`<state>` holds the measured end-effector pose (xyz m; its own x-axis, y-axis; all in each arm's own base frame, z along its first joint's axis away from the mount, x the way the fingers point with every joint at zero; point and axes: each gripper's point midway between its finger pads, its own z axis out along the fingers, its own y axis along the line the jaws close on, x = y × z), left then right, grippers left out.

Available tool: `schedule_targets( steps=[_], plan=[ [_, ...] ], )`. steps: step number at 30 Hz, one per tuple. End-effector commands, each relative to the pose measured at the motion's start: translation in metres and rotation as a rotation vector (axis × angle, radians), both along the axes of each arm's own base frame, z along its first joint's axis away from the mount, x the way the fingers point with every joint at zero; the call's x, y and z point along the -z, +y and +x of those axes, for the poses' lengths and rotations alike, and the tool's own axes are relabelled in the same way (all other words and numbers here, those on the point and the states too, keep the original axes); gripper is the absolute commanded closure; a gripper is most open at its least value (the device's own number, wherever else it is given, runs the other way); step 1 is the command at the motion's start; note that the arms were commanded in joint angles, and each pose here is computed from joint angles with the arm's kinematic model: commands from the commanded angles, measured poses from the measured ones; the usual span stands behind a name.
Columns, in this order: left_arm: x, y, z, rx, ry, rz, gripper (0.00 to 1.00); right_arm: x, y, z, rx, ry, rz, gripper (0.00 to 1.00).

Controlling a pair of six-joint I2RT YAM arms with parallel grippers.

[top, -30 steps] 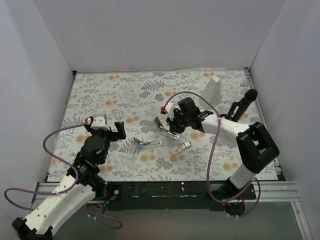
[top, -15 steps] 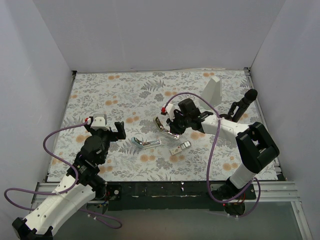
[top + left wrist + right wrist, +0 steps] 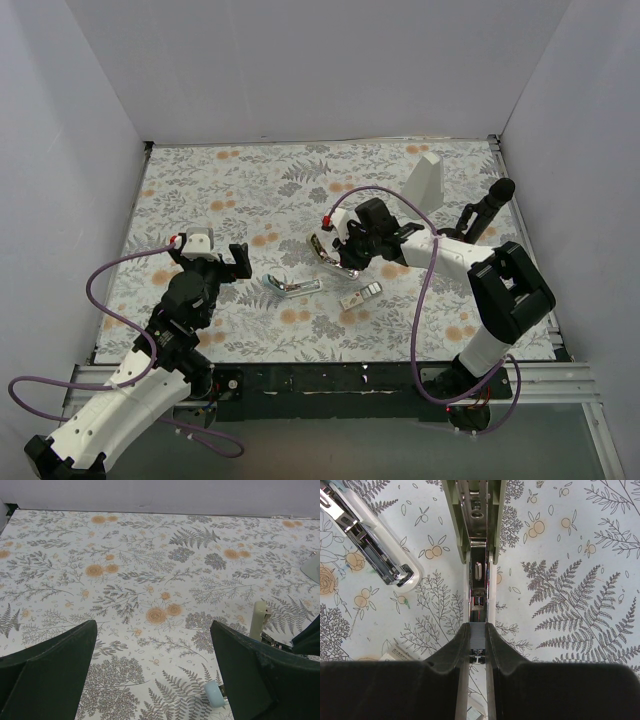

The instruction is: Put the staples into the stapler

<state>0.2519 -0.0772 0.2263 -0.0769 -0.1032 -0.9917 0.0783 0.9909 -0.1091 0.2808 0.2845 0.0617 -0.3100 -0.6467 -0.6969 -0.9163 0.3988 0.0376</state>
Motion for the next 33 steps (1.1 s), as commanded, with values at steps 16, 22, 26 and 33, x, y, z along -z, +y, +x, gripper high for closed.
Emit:
schedule_targets(
  steps=[16,22,26,33],
  plan=[
    [-0.0022,0.0003,0.0011,0.001,-0.008,-0.004,0.02,0.0068,0.0019,-0.0007,0.0,0.014,-0.009,0.98],
    [-0.0018,-0.0002,0.0009,0.005,-0.007,-0.002,0.02,0.0086,0.0016,-0.0019,-0.003,0.028,-0.018,0.96],
    [-0.0022,0.0001,0.0011,0.003,-0.008,-0.004,0.02,0.0104,0.002,-0.0029,-0.008,0.039,-0.022,0.91],
    [-0.0018,0.0002,0.0011,0.003,-0.007,-0.006,0.02,0.0089,0.0025,-0.0026,-0.008,0.043,-0.019,0.79]
  ],
)
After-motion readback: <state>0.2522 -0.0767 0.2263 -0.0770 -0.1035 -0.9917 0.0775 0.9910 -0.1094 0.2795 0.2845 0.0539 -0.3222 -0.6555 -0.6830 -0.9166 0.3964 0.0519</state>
